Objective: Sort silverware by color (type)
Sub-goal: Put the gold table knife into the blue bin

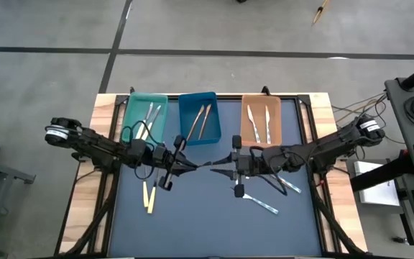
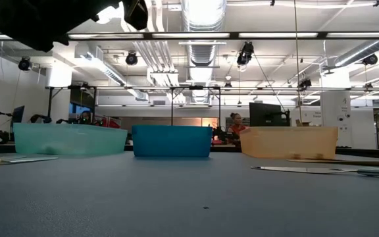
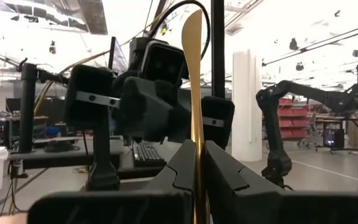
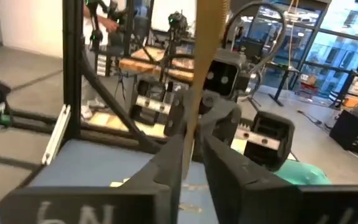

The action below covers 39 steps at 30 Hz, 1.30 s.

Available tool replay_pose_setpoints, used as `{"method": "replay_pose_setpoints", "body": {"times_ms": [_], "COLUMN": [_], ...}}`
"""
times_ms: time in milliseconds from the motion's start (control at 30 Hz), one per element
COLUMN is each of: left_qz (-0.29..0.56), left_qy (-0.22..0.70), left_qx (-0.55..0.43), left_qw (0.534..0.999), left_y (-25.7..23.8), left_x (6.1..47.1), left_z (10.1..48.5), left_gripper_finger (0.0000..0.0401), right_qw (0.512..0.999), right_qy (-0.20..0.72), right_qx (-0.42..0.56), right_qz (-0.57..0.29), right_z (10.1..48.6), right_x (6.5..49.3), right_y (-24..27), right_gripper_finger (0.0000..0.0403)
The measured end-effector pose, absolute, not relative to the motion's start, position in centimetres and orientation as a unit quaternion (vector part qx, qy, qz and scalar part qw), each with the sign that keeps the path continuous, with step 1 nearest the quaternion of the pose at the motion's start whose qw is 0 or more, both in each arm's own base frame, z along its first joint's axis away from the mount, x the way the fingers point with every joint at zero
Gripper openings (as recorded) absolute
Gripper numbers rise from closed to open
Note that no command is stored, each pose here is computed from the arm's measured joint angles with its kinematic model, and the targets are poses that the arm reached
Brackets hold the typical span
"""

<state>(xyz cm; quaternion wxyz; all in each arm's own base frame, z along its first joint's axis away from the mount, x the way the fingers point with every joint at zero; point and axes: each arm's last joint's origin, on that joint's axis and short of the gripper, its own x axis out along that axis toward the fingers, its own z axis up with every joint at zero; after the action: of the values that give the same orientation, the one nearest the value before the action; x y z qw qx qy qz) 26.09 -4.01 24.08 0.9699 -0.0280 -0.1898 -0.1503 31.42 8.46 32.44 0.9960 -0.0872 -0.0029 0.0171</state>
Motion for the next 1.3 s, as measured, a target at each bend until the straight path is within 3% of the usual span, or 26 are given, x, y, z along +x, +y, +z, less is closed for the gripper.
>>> {"method": "replay_pose_setpoints", "body": {"times_ms": [300,533,733,1067,1300], "left_qz": [-0.150,-0.150,-0.150,-0.154,-0.155], "left_qy": [-0.195,-0.201,-0.204,-0.205,-0.206], "left_qx": [-0.028,-0.027,-0.027,-0.026,-0.034], "left_qw": [0.969,0.968,0.967,0.966,0.966], "left_y": [-4.2,-4.4,-4.5,-4.5,-4.5], "left_x": [27.4,29.1,29.8,29.8,29.8], "left_z": [24.4,24.7,24.7,24.7,24.8], "left_gripper_finger": [0.0000,0.0000,0.0000,0.0000,0.0014], "right_qw": [0.994,0.993,0.992,0.989,0.989], "right_qy": [-0.019,-0.025,-0.026,-0.040,-0.043], "right_qx": [-0.097,-0.109,-0.117,-0.124,-0.125], "right_qz": [0.038,0.036,0.036,0.068,0.069], "right_z": [33.5,33.8,33.8,33.9,34.0], "right_x": [31.8,32.2,32.2,32.2,32.2], "right_y": [8.5,8.5,8.5,8.6,8.6], "right_gripper_finger": [0.0166,0.0190,0.0152,0.0021,0.0012]}}
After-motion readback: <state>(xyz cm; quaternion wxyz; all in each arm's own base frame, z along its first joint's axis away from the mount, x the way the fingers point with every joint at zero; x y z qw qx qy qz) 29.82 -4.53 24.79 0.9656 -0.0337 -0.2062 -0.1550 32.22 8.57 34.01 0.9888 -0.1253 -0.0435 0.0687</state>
